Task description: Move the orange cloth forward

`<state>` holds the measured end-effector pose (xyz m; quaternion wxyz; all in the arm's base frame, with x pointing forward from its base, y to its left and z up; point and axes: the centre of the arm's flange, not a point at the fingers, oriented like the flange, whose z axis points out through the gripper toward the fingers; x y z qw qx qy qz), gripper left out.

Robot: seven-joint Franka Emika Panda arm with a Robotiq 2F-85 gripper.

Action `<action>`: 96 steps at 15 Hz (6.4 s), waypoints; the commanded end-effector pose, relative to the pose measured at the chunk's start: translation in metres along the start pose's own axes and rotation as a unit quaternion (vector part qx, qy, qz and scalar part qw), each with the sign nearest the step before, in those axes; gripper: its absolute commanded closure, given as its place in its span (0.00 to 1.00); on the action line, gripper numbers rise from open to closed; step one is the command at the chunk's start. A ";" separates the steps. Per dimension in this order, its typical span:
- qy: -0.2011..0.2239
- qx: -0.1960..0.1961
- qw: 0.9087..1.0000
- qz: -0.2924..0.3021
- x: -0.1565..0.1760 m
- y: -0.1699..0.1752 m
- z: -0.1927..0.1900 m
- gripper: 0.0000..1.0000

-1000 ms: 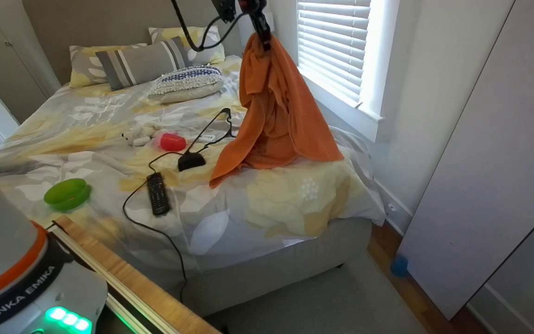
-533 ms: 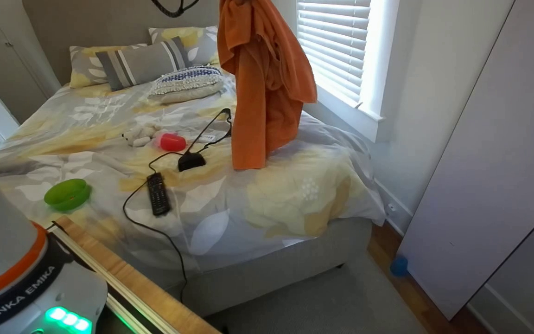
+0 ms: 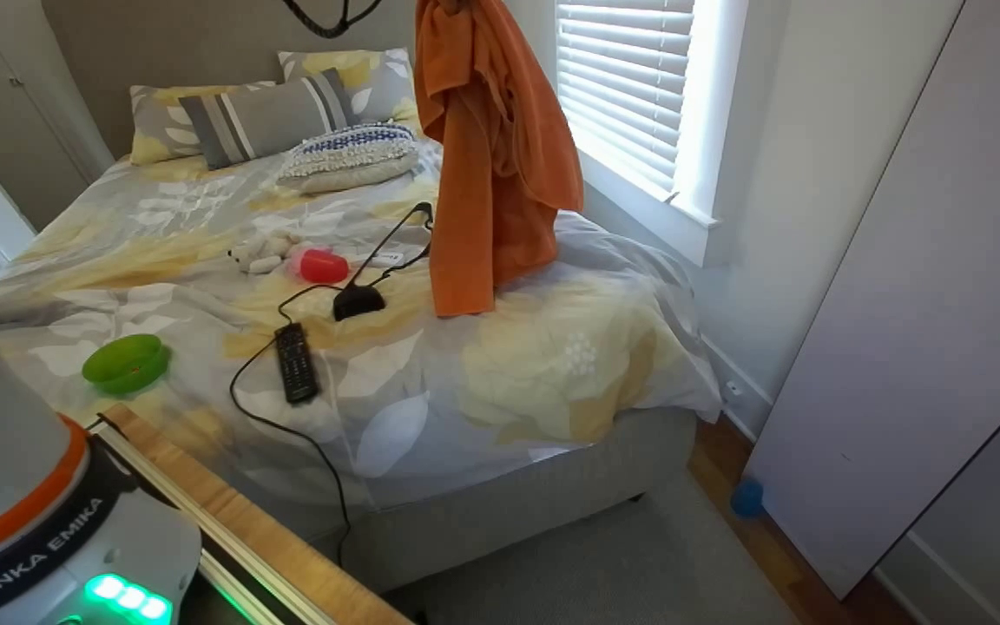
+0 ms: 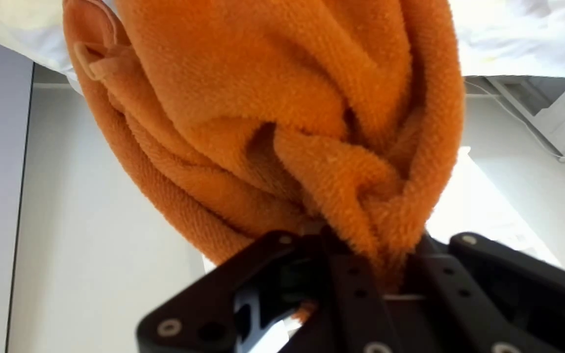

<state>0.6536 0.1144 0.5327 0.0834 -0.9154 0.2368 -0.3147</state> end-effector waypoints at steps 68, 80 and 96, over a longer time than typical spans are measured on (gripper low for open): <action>-0.225 0.264 0.790 -0.506 -0.242 -0.343 0.197 0.61; -0.292 0.301 0.813 -0.403 -0.230 -0.323 0.131 0.00; -0.404 0.225 0.819 -0.340 -0.285 -0.314 0.040 0.00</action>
